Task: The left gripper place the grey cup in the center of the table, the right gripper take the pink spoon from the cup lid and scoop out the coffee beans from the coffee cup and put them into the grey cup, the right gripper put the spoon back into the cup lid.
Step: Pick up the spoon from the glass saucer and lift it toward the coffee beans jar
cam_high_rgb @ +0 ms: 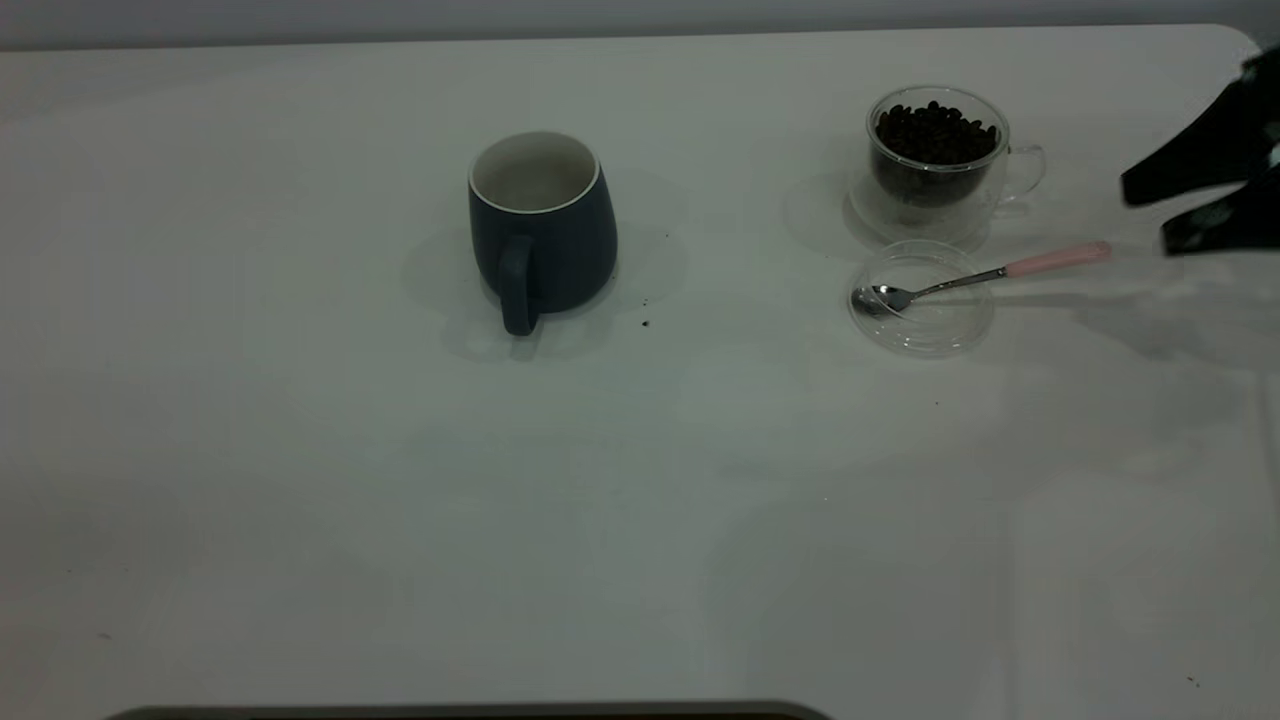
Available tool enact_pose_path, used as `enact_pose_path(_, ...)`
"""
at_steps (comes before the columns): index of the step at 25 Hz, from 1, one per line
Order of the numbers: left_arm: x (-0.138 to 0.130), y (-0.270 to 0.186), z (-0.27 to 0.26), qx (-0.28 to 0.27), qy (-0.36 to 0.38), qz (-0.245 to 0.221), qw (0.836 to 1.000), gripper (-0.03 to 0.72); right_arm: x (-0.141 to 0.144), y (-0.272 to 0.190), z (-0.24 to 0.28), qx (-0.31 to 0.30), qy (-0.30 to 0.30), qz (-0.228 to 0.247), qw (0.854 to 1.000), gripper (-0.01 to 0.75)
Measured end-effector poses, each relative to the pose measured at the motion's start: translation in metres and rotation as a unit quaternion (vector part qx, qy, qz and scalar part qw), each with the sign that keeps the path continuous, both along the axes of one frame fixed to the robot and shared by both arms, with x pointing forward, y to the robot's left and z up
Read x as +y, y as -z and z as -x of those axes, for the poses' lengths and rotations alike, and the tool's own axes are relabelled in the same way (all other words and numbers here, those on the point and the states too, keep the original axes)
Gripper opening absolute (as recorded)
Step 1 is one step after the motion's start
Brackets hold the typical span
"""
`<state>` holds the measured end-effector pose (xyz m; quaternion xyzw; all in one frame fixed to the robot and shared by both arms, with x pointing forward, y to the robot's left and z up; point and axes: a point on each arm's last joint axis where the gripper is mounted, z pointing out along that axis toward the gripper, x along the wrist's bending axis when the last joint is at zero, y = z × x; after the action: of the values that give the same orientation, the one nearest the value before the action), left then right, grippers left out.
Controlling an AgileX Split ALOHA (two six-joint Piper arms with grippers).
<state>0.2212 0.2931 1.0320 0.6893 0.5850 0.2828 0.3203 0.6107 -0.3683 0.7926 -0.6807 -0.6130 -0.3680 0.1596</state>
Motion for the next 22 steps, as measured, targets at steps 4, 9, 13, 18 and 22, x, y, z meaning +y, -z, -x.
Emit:
enact_pose_path(4, 0.0, 0.0, 0.0, 0.0, 0.0, 0.0, 1.0, 0.565, 0.004, 0.023, 0.001, -0.006, 0.013, -0.031, 0.999, 0.591)
enact_pose_path(9, 0.0, 0.0, 0.0, 0.0, 0.0, 0.0, 1.0, 0.565, 0.005, 0.034, 0.001, -0.009, 0.029, -0.041, 0.999, 0.591)
enact_pose_path(13, 0.0, 0.0, 0.0, 0.0, 0.0, 0.0, 1.0, 0.565, 0.005, 0.034, 0.0, -0.014, 0.03, -0.041, 0.999, 0.591)
enact_pose_path(18, 0.0, 0.0, 0.0, 0.0, 0.0, 0.0, 1.0, 0.565, 0.007, 0.048, -0.001, -0.014, 0.043, -0.054, 0.998, 0.591)
enact_pose_path(22, 0.0, 0.0, 0.0, 0.0, 0.0, 0.0, 1.0, 0.565, 0.01, 0.052, -0.007, -0.019, 0.039, -0.07, 0.997, 0.591)
